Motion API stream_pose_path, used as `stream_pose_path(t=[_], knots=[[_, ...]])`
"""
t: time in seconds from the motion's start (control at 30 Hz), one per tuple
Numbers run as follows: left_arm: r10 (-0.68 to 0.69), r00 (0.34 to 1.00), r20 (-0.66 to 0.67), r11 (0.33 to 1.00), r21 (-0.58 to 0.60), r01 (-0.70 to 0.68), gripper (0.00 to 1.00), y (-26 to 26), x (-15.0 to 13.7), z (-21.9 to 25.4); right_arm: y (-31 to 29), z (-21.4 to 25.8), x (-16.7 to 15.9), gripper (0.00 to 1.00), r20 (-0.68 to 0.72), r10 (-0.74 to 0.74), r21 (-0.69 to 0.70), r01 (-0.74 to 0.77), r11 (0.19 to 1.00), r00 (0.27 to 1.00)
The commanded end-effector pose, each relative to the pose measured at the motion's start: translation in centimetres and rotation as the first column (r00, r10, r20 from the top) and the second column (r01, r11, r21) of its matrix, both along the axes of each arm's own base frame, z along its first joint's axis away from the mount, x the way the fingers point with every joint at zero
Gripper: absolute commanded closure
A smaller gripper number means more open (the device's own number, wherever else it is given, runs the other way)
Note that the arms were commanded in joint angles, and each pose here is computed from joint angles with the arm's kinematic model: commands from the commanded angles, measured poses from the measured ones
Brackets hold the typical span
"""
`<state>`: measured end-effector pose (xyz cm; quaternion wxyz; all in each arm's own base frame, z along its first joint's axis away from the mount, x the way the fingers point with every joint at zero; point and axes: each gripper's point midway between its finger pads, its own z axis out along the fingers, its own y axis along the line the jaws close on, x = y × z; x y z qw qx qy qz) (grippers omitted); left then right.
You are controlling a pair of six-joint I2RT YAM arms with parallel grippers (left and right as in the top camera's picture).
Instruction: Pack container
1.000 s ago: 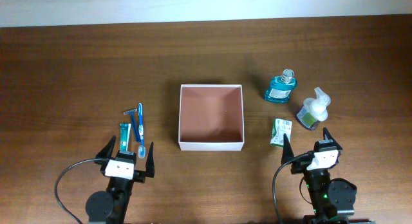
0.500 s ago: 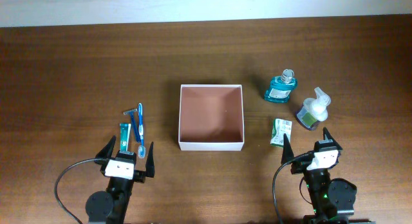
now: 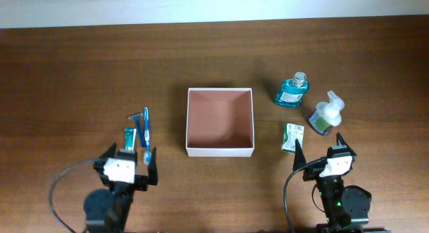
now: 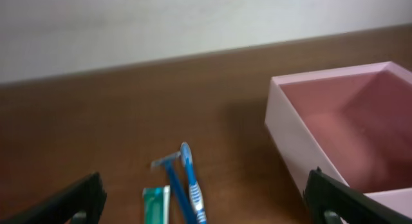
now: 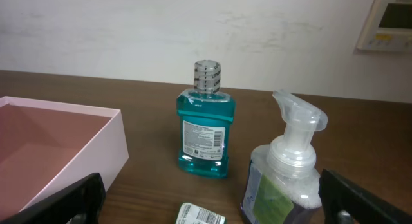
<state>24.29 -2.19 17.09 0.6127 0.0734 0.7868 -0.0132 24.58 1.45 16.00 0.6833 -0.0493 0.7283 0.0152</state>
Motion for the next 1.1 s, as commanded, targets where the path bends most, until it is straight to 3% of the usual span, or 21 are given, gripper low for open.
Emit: stream_pose_path(t=[0.0, 0.1, 0.3, 0.43, 0.6, 0.67, 0.8, 0.87, 0.97, 1.07], knots=[[0.085, 0.995, -0.05, 0.996, -0.011, -0.085, 0.01, 1.4, 1.2, 4.0, 0.0, -0.1, 0.0, 0.02, -0.001, 0.0, 0.005, 0.0, 1.0, 1.0], [0.082, 0.974, -0.213, 0.997, 0.008, -0.082, 0.01, 1.3, 3.0, 4.6, 0.0, -0.1, 0.0, 0.02, -0.001, 0.0, 0.005, 0.0, 1.0, 1.0], [0.028, 0.839, -0.544, 0.999, 0.002, -0.032, 0.01, 0.1, 6.9, 2.0, 0.0, -0.1, 0.0, 0.01, -0.001, 0.0, 0.005, 0.0, 1.0, 1.0], [-0.028, 0.76, -0.649, 0.999, -0.039, 0.004, 0.01, -1.0, 8.9, -1.4, 0.0, -0.1, 0.0, 0.02, -0.001, 0.0, 0.005, 0.0, 1.0, 1.0], [-0.039, 0.653, -0.757, 0.999, -0.047, 0.004, 0.01, -1.2, 9.2, -6.1, 0.0, -0.1, 0.0, 0.02, -0.001, 0.0, 0.005, 0.0, 1.0, 1.0], [-0.038, 0.622, -0.782, 0.999, -0.047, 0.002, 0.11, -1.2, 9.2, -7.4, 0.0, -0.1, 0.0, 0.01, -0.001, 0.0, 0.005, 0.0, 1.0, 1.0], [-0.037, 0.596, -0.802, 0.999, -0.045, 0.001, 0.47, -1.2, 9.2, -8.5, 0.0, -0.1, 0.0, 0.01, -0.001, 0.0, 0.005, 0.0, 1.0, 1.0], [-0.037, 0.601, -0.798, 0.999, -0.046, 0.001, 0.58, -1.2, 9.4, -8.5, 0.0, -0.1, 0.0, 0.01, -0.001, 0.0, 0.005, 0.0, 1.0, 1.0], [-0.038, 0.621, -0.783, 0.999, -0.046, 0.003, 0.65, -1.3, 10.0, -8.3, 0.0, -0.1, 0.0, 0.01, -0.001, 0.0, 0.005, 0.0, 1.0, 1.0], [-0.038, 0.646, -0.762, 0.999, -0.047, 0.004, 0.65, -1.3, 10.7, -7.9, 0.0, -0.1, 0.0, 0.01, -0.001, 0.0, 0.005, 0.0, 1.0, 1.0]])
